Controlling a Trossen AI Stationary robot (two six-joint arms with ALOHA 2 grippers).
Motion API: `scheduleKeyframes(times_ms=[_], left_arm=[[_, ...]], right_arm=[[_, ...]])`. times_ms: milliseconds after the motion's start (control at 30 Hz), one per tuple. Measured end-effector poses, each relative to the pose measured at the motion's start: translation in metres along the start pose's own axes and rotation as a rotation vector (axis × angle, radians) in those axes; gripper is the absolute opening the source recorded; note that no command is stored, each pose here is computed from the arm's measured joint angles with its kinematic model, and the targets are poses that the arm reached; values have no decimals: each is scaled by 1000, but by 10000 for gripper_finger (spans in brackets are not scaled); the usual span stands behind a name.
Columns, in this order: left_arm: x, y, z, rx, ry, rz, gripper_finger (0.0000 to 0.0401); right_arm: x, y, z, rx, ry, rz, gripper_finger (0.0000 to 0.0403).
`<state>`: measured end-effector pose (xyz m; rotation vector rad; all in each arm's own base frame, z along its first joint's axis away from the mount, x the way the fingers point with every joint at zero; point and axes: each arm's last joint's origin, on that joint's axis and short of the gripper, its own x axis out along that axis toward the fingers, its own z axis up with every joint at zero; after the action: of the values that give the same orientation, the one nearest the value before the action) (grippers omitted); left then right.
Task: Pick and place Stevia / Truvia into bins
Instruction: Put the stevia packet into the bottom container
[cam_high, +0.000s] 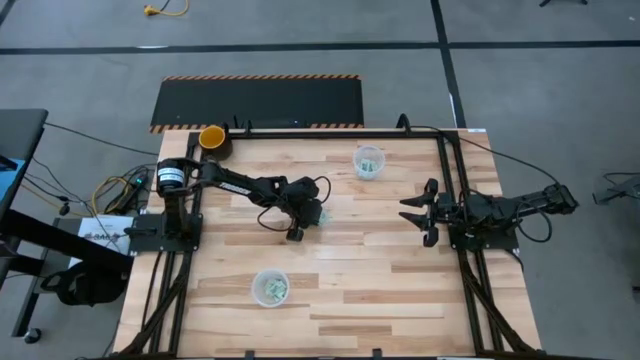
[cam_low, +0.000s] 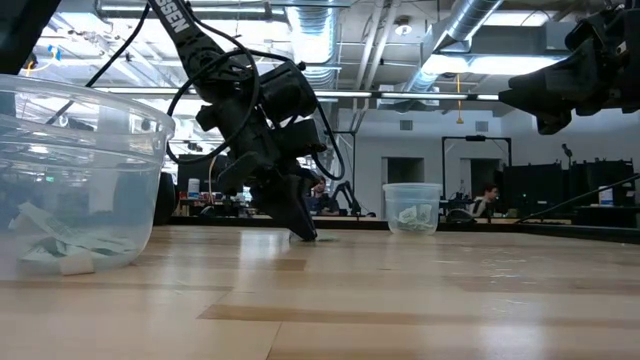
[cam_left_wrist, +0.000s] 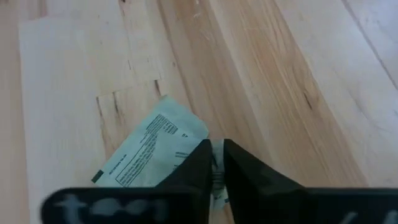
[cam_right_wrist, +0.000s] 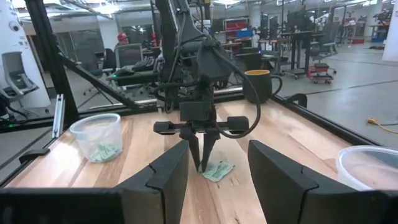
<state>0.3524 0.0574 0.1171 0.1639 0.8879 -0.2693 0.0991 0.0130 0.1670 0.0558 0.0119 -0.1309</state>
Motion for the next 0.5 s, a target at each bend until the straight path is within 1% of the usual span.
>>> scheduleKeyframes(times_ms=[67,367,500], left_arm=[[0,0,0,-1,1,0,9],[-3,-2,2,-20,-3,0,19],[-12,-7,9,-13,-5,43,19]], right_arm=[[0,0,0,0,0,0,159],[0,0,0,0,0,0,159],[0,0,0,0,0,0,159]])
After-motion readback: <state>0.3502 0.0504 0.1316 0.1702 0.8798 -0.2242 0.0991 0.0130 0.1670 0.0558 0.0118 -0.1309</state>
